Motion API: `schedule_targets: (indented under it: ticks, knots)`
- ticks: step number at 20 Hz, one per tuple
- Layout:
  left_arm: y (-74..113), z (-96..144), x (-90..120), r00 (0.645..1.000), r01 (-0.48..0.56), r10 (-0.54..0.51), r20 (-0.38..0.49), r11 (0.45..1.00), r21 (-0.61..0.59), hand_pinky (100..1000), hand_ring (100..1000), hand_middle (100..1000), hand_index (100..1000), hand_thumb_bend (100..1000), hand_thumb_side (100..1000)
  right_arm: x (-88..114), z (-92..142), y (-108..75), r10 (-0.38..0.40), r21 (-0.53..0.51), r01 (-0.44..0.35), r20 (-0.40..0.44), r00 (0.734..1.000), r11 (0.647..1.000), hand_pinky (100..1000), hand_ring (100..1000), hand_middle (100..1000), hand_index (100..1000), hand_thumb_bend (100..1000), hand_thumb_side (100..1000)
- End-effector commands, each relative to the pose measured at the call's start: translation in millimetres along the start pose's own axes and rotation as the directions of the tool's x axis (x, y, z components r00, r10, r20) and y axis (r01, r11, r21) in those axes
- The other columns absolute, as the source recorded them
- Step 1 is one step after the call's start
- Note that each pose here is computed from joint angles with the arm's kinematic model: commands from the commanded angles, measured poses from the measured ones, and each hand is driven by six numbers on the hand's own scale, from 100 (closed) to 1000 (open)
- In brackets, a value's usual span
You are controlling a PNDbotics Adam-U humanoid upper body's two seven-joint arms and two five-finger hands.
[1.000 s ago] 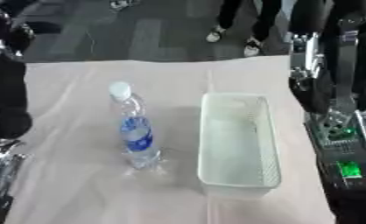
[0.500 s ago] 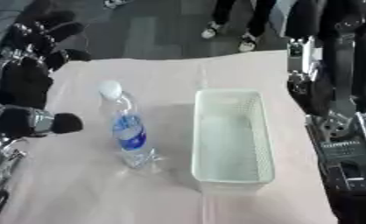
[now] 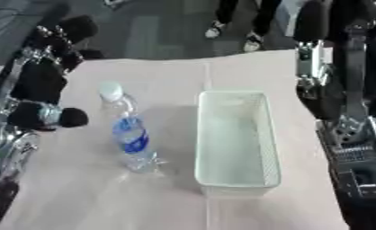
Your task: Pick up objects on the table and place them in the box.
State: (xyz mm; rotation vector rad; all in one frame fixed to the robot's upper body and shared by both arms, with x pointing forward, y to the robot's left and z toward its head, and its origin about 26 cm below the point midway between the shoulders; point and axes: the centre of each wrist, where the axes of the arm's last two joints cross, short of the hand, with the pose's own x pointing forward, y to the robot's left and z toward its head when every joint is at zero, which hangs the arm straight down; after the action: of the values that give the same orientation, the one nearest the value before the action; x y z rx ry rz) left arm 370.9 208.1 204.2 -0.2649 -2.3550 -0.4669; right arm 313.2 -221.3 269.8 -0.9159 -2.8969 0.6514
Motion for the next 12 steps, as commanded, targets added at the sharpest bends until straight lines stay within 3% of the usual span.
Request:
schedule_targets:
  ticks: [1,12]
  knots:
    - [5.0,-6,-5,1.000,-0.012,0.012,0.011,1.000,-0.002,735,924,820,1000,1000,341,2,-4,-3.3,0.000,-0.003,0.000,0.018,1.000,1.000,530,738,854,834,100,1000]
    - [-9.6,6,-37,0.983,-0.181,0.182,-0.007,0.979,0.093,701,907,757,1000,1000,343,2,-4,-3.5,-0.002,-0.008,0.002,0.017,1.000,1.000,525,734,852,830,100,1000]
